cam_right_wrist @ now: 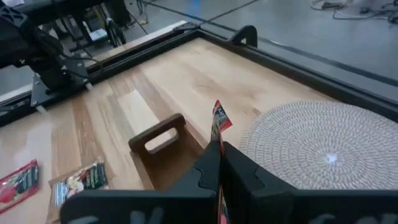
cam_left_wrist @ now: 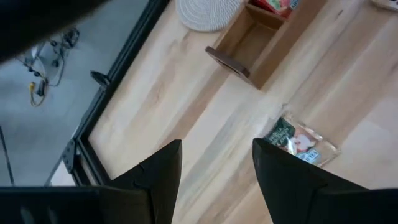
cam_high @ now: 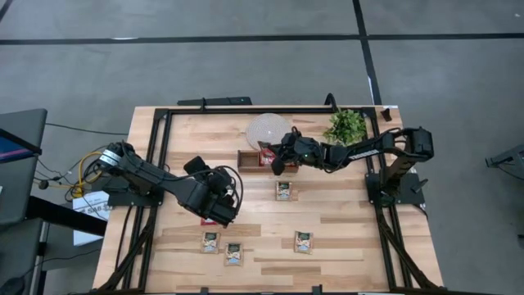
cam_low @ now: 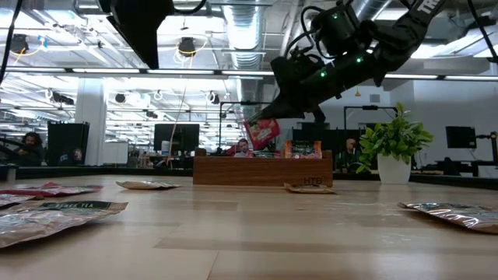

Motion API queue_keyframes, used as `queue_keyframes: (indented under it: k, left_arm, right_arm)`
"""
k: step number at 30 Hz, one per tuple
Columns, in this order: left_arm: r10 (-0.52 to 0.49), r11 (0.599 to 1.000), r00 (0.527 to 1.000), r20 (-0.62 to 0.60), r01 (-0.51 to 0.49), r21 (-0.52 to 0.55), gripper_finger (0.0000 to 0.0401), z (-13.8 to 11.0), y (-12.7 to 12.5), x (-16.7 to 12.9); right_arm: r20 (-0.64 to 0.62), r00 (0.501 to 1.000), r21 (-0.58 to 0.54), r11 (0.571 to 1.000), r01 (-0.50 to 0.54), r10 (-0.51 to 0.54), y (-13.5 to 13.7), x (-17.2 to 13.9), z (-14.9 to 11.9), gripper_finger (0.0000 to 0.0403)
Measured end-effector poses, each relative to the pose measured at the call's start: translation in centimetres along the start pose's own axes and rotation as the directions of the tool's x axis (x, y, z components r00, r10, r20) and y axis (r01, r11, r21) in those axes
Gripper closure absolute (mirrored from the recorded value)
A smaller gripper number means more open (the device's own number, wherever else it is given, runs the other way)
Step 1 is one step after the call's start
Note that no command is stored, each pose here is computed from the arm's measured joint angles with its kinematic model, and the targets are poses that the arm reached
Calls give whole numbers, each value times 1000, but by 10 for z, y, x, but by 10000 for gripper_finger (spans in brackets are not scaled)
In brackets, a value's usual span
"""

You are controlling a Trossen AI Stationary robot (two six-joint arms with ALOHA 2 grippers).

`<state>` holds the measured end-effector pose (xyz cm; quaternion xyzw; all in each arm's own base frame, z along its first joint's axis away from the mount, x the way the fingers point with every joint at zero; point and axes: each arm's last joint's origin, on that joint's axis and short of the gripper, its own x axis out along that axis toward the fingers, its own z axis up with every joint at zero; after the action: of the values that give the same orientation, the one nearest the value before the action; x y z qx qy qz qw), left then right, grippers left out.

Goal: Pick & Place Tea
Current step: Put the right red tea bag into the middle compartment of the wooden organizer

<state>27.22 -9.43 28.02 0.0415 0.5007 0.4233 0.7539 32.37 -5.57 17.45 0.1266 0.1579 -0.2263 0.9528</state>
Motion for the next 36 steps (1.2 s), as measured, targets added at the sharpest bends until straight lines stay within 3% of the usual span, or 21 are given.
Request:
queue_keyframes:
  k: [16, 36]
  left_arm:
    - [5, 1000, 1000, 3, -5, 6, 211, -3, -3, 5]
    - [12, 1000, 1000, 16, -12, 6, 211, -3, -3, 5]
  right_arm:
    - [12, 1000, -3, 1000, -6, 6, 1, 1, 0, 403]
    - [16, 999, 79, 996, 39, -41, 11, -3, -4, 403]
